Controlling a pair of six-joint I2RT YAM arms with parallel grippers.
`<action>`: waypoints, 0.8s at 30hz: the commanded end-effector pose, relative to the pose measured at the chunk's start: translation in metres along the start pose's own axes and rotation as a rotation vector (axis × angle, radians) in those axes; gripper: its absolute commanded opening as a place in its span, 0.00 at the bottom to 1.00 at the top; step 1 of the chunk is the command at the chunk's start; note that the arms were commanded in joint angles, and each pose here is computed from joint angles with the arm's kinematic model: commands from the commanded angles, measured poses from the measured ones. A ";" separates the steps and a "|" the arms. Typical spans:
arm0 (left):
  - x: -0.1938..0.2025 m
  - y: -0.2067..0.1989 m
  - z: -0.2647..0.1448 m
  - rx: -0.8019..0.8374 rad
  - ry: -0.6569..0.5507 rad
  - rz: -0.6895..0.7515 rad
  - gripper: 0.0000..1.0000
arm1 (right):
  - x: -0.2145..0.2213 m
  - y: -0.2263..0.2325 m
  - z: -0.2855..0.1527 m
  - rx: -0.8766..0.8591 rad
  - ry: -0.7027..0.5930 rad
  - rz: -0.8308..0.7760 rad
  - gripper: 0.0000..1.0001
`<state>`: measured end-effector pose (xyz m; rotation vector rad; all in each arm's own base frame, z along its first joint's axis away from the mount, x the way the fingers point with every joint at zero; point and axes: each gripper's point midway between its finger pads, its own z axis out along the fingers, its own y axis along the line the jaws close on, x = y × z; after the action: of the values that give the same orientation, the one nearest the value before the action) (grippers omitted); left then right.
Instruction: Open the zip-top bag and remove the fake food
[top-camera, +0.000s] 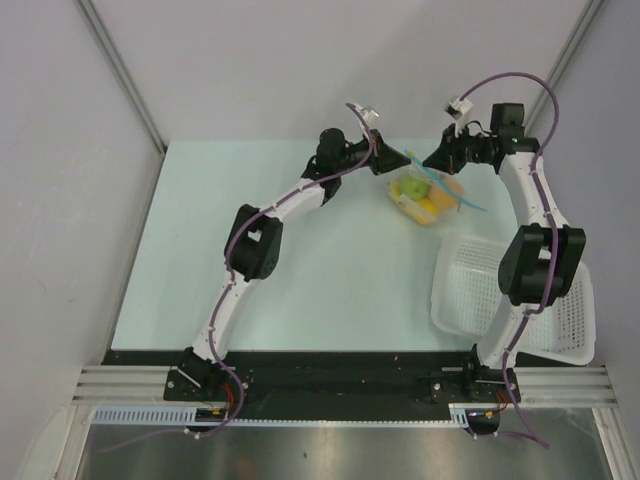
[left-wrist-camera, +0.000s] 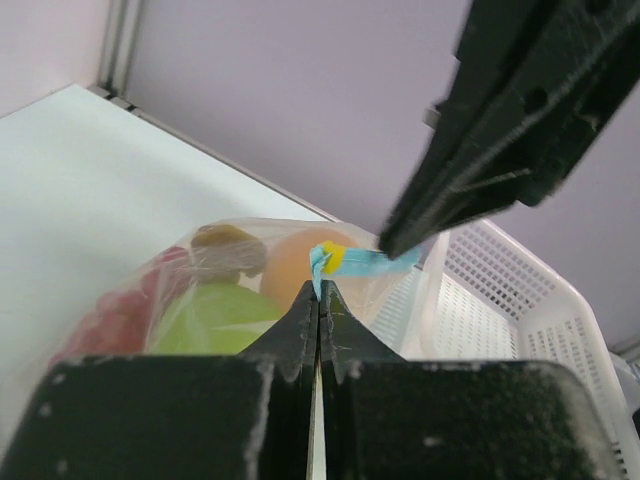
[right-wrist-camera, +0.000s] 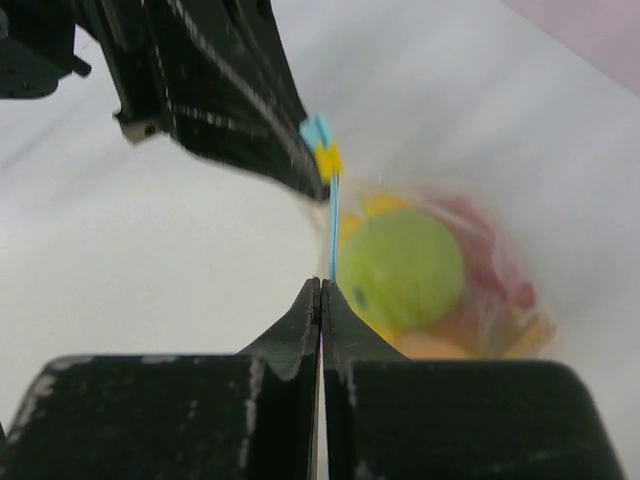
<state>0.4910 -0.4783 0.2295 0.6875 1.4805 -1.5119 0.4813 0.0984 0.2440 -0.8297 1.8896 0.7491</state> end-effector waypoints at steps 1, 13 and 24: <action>-0.075 -0.033 -0.007 -0.001 -0.133 0.071 0.00 | -0.024 0.000 -0.039 0.105 -0.083 -0.075 0.00; -0.061 -0.054 -0.004 0.110 -0.071 0.094 0.00 | -0.046 -0.003 -0.001 0.041 -0.137 -0.069 0.52; -0.060 -0.056 -0.005 0.111 -0.061 0.092 0.00 | -0.045 -0.004 0.028 -0.003 -0.124 -0.059 0.53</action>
<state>0.4882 -0.4733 0.2365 0.6962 1.4642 -1.5498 0.5078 0.1257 0.2523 -0.8023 1.8059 0.7660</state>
